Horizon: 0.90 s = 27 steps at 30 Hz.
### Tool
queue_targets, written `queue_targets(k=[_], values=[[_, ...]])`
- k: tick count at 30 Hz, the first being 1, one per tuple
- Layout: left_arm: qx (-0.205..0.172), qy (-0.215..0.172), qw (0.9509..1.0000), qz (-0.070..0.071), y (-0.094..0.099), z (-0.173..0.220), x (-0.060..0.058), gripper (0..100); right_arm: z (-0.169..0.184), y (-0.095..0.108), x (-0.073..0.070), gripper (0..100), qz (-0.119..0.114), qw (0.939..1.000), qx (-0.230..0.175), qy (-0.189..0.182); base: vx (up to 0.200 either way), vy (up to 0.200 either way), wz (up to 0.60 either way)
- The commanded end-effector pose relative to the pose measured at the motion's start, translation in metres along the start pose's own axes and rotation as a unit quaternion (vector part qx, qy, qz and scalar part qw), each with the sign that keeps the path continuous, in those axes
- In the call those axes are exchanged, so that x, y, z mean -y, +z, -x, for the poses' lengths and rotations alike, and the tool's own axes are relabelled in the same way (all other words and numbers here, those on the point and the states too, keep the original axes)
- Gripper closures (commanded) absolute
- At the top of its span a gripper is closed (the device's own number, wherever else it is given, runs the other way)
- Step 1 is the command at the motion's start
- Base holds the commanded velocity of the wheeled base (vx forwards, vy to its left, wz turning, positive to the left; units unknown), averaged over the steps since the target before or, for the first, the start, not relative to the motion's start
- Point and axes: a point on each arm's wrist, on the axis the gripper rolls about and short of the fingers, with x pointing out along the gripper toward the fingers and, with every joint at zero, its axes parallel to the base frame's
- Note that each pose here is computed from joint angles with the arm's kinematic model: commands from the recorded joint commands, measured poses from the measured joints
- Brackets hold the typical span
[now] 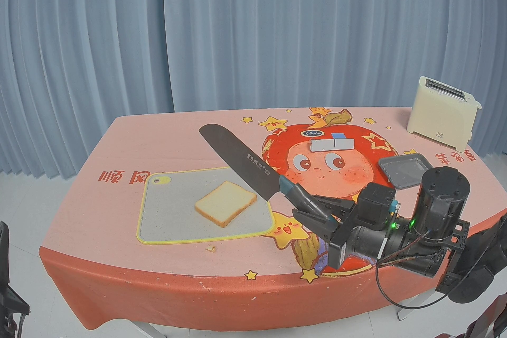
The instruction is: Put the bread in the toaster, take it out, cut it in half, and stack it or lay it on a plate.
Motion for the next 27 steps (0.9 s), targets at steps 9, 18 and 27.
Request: queue_targets(k=[9, 18, 27], values=[[-0.086, -0.042, 0.9953, -0.015, -0.005, -0.096, -0.010, 100, -0.005, -0.007, -0.001, 100, 0.002, 0.9999, -0.013, -0.007, 0.000, 0.000, 0.00], [-0.058, -0.085, 0.9947, -0.004, 0.018, -0.158, -0.004, 100, -0.004, -0.007, -0.001, 100, 0.002, 0.9999, -0.015, -0.006, 0.000, 0.000, 0.00], [-0.078, -0.108, 0.9911, 0.003, 0.024, -0.181, 0.002, 100, -0.004, -0.008, -0.001, 100, 0.002, 0.9998, -0.018, -0.006, 0.000, 0.000, 0.00]])
